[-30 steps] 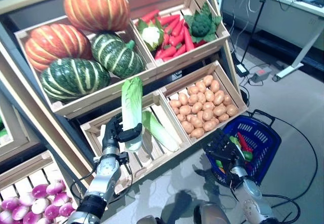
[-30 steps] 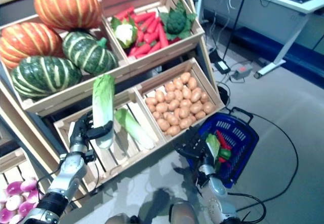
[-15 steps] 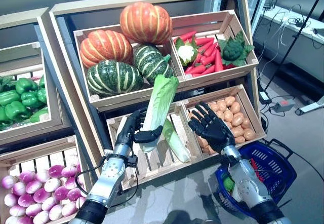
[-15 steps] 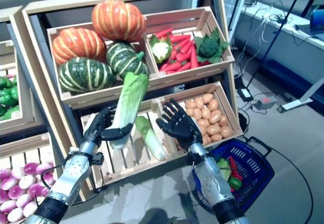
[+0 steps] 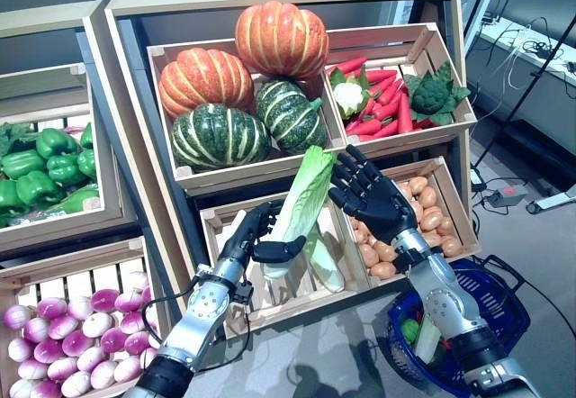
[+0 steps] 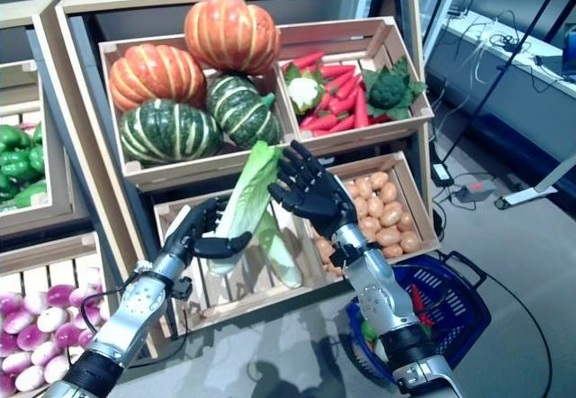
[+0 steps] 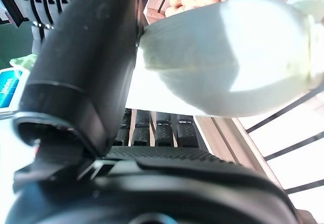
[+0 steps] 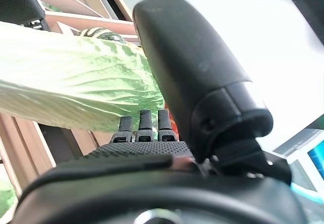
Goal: Put vegetables into the basket
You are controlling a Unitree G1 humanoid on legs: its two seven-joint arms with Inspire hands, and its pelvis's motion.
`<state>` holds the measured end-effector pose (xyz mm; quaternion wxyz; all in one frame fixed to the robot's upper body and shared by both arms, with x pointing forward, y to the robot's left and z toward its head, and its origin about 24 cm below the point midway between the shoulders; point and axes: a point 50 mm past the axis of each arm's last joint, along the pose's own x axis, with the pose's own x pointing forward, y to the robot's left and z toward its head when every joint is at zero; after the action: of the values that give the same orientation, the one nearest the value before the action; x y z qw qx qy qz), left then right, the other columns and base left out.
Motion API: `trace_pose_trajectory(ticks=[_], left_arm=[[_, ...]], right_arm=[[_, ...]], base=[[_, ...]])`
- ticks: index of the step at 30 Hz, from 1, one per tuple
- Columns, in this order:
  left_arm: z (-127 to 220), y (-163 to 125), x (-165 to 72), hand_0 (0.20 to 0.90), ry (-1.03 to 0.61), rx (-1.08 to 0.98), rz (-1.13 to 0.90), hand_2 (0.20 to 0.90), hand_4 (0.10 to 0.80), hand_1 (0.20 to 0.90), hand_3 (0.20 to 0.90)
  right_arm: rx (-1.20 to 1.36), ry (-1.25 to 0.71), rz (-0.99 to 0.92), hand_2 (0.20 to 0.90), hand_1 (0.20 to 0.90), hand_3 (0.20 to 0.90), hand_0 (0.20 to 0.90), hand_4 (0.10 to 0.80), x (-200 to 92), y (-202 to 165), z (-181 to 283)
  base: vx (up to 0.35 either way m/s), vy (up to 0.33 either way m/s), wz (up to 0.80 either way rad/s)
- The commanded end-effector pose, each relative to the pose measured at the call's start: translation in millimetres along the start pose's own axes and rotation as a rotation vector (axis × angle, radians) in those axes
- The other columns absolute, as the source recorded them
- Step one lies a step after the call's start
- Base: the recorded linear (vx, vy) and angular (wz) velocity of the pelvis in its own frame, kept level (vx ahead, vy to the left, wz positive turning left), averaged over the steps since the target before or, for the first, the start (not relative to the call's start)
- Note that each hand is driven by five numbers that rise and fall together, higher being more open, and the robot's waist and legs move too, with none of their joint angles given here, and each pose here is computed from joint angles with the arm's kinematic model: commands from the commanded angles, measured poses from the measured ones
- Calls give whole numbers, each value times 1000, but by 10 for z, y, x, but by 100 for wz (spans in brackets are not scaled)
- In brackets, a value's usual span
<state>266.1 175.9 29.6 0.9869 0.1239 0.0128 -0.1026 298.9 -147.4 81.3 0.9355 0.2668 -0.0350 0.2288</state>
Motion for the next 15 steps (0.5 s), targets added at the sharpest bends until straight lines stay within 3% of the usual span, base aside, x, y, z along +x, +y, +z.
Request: trace_pose_trajectory(ticks=[1, 15], left_arm=[[709, -172, 226, 300, -343, 22, -134, 300, 400, 300, 300], [993, -405, 241, 300, -457, -1, -230, 300, 400, 300, 300]], right_arm=[[9, -173, 147, 900, 900, 900, 900, 800, 370, 272, 498], [-75, -59, 17, 900, 900, 900, 900, 800, 389, 162, 169]], base=[[0, 0, 0], [2, 4, 1]])
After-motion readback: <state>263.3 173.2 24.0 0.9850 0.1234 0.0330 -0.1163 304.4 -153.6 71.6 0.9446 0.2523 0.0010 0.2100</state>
